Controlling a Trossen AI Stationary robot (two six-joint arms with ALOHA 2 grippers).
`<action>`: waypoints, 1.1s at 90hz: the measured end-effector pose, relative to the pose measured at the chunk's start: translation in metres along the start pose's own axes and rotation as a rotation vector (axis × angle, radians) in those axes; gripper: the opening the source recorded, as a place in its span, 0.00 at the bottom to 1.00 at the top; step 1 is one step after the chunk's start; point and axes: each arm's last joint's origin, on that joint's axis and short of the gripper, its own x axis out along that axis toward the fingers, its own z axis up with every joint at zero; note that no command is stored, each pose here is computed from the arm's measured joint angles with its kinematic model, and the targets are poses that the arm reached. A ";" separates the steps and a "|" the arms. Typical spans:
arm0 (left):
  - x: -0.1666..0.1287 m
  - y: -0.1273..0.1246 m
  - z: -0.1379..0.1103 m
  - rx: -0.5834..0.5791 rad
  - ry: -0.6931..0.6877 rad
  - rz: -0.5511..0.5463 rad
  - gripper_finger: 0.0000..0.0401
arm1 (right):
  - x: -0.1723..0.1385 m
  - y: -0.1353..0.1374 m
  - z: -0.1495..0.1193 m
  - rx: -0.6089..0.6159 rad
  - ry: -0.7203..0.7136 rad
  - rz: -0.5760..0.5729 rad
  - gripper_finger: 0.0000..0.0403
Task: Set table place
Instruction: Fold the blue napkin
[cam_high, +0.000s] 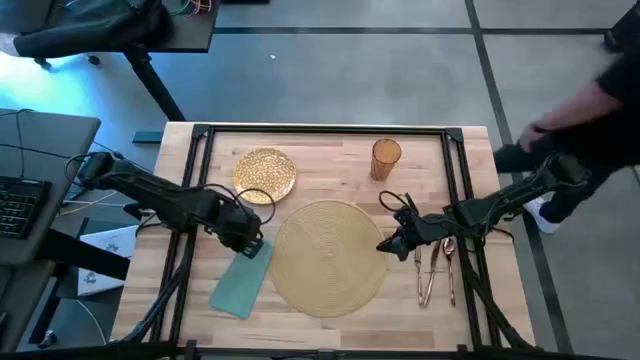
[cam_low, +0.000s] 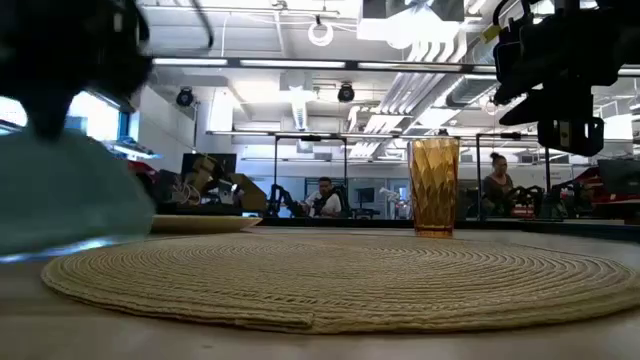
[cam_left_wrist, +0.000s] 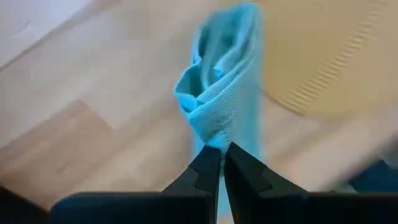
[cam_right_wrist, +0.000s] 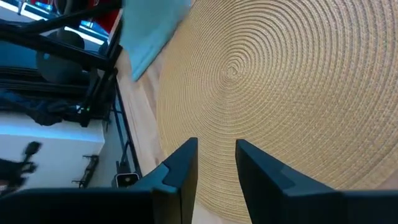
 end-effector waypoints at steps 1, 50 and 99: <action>-0.005 -0.002 0.000 0.008 -0.005 -0.010 0.00 | 0.000 0.001 0.000 -0.002 -0.001 0.002 0.23; -0.087 -0.108 0.052 0.713 -0.563 0.135 0.00 | -0.004 0.013 0.032 -0.091 -0.122 0.007 0.20; 0.040 -0.164 0.056 1.033 -0.439 0.308 0.00 | 0.000 0.031 0.039 -0.300 -0.096 0.067 0.27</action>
